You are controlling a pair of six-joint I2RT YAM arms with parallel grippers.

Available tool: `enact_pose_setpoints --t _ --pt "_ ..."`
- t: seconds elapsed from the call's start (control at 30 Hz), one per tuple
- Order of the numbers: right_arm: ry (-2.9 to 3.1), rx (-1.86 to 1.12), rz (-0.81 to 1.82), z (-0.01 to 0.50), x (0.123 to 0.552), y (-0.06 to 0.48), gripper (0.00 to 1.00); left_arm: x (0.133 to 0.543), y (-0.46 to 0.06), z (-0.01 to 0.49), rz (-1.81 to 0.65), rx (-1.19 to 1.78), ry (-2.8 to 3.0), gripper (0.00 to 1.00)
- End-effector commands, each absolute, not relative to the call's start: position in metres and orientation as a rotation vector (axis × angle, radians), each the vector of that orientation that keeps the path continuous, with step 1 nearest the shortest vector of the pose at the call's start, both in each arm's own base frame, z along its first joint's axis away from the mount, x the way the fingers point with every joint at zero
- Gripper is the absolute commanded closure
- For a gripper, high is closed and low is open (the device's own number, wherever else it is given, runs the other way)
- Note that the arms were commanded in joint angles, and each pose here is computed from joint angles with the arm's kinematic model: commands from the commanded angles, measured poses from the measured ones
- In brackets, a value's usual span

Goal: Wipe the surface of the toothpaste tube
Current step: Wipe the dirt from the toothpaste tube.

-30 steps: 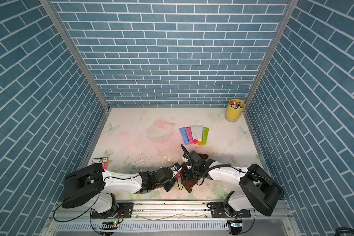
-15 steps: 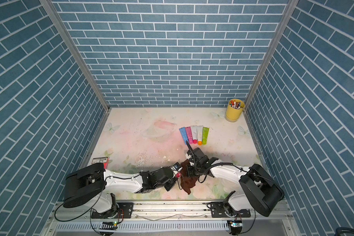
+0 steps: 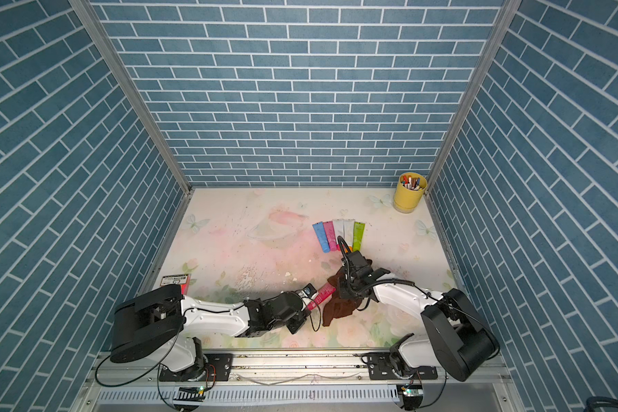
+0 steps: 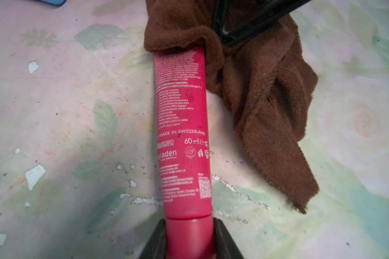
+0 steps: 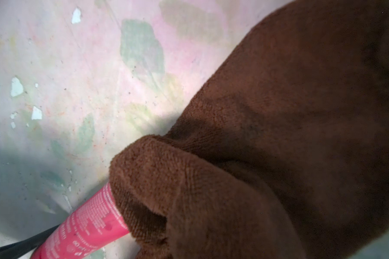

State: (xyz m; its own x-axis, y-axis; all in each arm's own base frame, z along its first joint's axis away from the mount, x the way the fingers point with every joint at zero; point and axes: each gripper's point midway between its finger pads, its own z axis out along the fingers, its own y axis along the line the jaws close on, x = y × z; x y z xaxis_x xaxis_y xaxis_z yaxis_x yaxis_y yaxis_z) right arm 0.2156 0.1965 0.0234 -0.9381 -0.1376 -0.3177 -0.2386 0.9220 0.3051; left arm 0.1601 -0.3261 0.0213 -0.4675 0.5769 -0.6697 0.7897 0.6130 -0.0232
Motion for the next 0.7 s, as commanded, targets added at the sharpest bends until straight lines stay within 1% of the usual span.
enact_pose_setpoints --t 0.0,0.17,0.37,0.53,0.67 --pt "2.801 -0.450 0.538 0.019 0.200 0.226 1.00 0.158 -0.326 0.017 -0.423 1.107 2.220 1.00" --pt "2.802 -0.544 0.780 0.022 0.167 0.263 1.00 0.159 -0.327 0.021 -0.429 1.106 2.207 1.00" --pt "2.762 -0.639 0.964 0.039 0.147 0.290 1.00 0.159 -0.330 0.021 -0.427 1.112 2.204 1.00" --pt "2.714 -0.641 0.975 0.045 0.153 0.293 1.00 0.159 -0.328 0.022 -0.430 1.106 2.200 1.00" --pt "2.720 -0.576 0.879 0.041 0.173 0.278 1.00 0.159 -0.327 0.022 -0.432 1.104 2.199 1.00"
